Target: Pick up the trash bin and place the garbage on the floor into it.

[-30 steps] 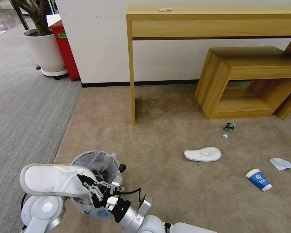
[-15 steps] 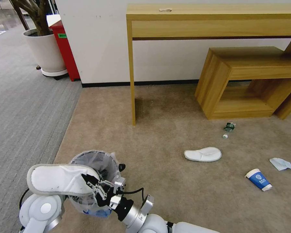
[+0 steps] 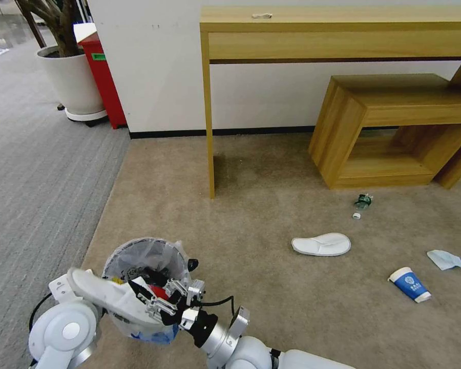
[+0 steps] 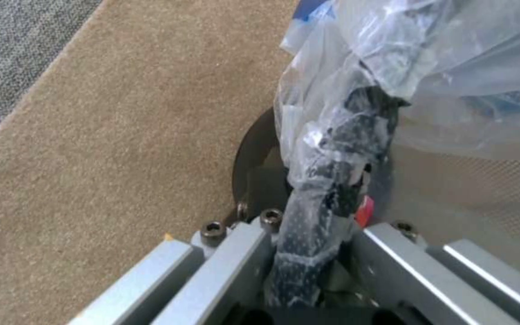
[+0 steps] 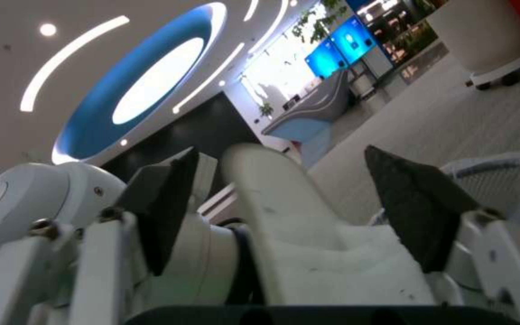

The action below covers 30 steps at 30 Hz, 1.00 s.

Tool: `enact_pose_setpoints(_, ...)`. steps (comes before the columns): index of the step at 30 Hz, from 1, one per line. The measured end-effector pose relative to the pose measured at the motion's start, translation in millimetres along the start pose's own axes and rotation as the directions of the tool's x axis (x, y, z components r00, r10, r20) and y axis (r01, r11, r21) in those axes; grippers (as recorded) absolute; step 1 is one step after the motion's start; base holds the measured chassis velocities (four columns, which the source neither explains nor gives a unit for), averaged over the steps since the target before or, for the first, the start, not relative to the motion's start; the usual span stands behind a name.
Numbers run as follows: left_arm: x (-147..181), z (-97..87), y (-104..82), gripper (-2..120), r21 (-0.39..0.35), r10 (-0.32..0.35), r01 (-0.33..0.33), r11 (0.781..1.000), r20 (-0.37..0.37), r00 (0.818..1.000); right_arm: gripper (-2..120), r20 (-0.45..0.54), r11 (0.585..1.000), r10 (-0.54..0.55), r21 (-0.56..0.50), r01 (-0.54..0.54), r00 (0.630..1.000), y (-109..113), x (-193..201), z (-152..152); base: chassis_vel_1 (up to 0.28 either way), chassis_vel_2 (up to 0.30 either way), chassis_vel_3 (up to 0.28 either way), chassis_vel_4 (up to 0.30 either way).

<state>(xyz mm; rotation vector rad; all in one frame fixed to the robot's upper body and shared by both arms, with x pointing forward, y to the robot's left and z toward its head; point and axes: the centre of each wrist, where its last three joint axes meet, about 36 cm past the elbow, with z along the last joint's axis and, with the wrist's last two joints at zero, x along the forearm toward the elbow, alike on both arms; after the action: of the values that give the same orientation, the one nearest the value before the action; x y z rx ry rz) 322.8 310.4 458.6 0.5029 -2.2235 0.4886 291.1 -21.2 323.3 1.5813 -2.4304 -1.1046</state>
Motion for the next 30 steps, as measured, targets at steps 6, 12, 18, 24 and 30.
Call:
enact_pose_setpoints(6, 1, 1.1, 0.2, 0, -0.001, 0.0, 0.0, 1.0, -0.001, 1.0, 95, -0.003, 1.0, 0.011, 0.022, -0.011, 1.0, -7, 6, -5, 0.0, 0.0, 0.0, 0.0)
enact_pose_setpoints(12, 3, 1.3, -0.7, 0, -0.003, 0.005, -0.005, 1.0, 0.001, 1.0, 100, 0.007, 0.999, 0.022, 0.044, -0.022, 1.0, -13, 10, -15, 0.0, 0.0, 0.0, 0.0)
enact_pose_setpoints(18, 7, -2.2, -0.9, 0, 0.01, 0.015, -0.015, 1.0, 0.0, 1.0, 100, 0.019, 0.997, 0.036, 0.068, -0.038, 0.999, -21, 15, -27, 0.0, 0.0, 0.0, 0.0)
enact_pose_setpoints(24, 12, -4.6, -2.1, 0, 0.013, 0.024, -0.024, 1.0, 0.018, 1.0, 100, 0.022, 0.996, 0.036, 0.081, -0.038, 0.999, -22, 18, -34, 0.0, 0.0, 0.0, 0.0)
enact_pose_setpoints(30, 15, -11.2, 1.6, 0, 0.03, 0.02, -0.021, 0.999, 0.018, 1.0, 100, 0.03, 0.994, 0.041, 0.097, -0.044, 0.999, -25, 19, -40, 0.0, 0.0, 0.0, 0.0)
